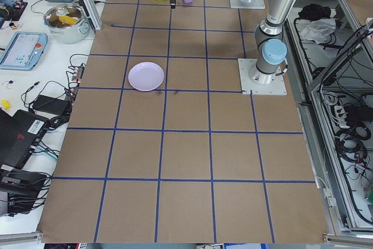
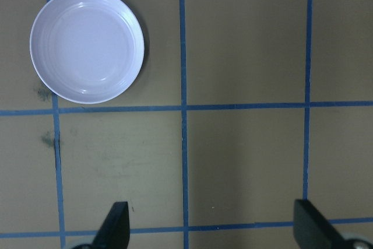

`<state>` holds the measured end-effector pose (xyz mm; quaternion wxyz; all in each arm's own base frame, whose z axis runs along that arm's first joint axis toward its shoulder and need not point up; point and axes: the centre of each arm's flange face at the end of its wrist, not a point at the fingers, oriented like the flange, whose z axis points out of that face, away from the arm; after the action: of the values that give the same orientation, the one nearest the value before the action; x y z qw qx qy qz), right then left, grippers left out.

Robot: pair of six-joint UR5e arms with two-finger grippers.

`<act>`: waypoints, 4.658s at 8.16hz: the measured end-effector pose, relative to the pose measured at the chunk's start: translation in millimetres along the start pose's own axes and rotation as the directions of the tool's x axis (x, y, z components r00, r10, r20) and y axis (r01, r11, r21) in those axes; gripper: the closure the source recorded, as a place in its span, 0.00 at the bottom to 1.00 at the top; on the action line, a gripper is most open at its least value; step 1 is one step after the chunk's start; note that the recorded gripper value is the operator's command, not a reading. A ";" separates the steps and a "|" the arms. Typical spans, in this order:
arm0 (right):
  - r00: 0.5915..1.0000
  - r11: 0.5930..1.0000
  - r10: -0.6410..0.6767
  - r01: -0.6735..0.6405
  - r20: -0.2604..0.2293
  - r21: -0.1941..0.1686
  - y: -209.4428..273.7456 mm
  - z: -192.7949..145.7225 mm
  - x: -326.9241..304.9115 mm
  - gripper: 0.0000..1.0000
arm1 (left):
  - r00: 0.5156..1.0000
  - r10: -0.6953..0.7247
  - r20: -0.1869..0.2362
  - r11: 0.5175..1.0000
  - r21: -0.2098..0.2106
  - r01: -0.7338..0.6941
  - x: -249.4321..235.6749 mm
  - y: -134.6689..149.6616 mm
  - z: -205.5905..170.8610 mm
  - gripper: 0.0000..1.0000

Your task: Sort blocks by color into plates

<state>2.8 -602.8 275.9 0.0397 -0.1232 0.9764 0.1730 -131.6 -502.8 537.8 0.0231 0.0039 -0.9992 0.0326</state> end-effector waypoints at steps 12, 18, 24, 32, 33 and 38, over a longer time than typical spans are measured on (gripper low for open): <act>0.980 0.965 -0.196 0.199 0.029 -0.173 36.2 128.1 -66.4 1.00 | 0.997 0.035 0.076 0.998 0.040 -0.038 -11.2 -4.1 -7.0 0.00; 0.997 0.994 -0.050 0.056 0.061 -0.089 49.7 76.5 -86.3 1.00 | 0.995 0.070 0.076 0.996 0.044 -0.073 -12.7 -5.0 -8.5 0.00; 0.973 0.990 0.135 -0.141 0.185 0.021 36.3 -4.3 -267.7 1.00 | 0.994 0.081 0.077 0.995 0.049 -0.085 -13.6 -7.3 -10.2 0.00; 0.937 0.961 0.249 -0.270 0.245 0.058 -26.9 76.8 -402.0 0.00 | 0.993 0.083 0.083 0.996 0.036 -0.087 -52.3 -8.9 -11.3 0.00; 0.934 0.957 0.262 -0.284 0.244 0.058 -28.7 80.3 -404.2 0.00 | 0.993 0.084 0.083 0.996 0.036 -0.087 -52.2 -8.9 -11.2 0.00; 0.923 0.946 0.276 -0.311 0.268 0.098 -25.9 48.9 -386.9 0.00 | 0.993 0.085 0.082 0.995 0.035 -0.088 -51.6 -8.7 -10.5 0.00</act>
<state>385.1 -521.6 268.1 0.1447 0.0504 0.9805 0.1231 -79.5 -510.5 546.4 -0.0185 -0.0377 -0.9977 0.0525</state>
